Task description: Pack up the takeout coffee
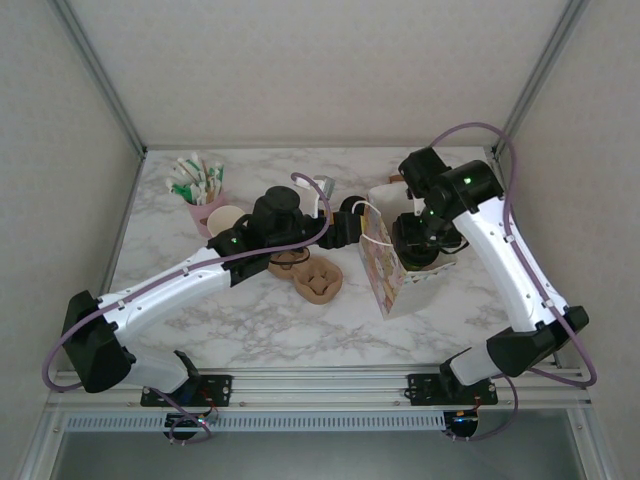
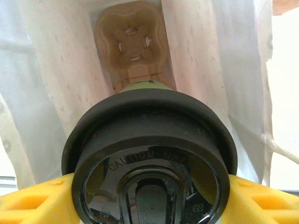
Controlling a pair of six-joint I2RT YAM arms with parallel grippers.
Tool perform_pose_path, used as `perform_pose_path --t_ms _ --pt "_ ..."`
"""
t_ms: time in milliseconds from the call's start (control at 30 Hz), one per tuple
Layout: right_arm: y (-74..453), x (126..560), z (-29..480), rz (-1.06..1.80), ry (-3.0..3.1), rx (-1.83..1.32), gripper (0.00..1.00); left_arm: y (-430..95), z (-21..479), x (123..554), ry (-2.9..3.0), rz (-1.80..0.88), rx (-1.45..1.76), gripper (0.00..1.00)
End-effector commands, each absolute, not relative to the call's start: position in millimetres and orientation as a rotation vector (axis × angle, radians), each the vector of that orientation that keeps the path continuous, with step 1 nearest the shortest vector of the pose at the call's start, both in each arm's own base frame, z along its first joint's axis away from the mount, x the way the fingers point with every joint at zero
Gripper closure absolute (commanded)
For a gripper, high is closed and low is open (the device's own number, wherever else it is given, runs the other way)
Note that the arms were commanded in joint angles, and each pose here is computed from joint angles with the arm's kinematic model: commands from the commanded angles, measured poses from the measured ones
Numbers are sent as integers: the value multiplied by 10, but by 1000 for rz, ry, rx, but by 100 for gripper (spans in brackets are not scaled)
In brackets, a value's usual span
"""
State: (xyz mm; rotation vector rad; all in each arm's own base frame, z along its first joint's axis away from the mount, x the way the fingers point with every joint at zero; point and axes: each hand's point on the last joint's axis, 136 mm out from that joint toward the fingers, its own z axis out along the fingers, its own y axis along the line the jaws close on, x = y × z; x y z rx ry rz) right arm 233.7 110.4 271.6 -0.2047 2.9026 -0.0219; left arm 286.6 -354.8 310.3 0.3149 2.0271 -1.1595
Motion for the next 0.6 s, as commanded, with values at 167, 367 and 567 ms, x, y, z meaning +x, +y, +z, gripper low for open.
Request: perform_pose_path --t_ms 167,367,567 --pt "879 1960 2541 -160 3114 -235 31 -3598 3179 2836 1992 -1178 361 27" --pt "923 1991 2434 -170 3158 -251 31 -3567 3162 2836 1991 -1174 357 27" --pt "927 2025 2369 -201 3181 -253 31 -3536 3158 2844 1991 -1169 353 27"
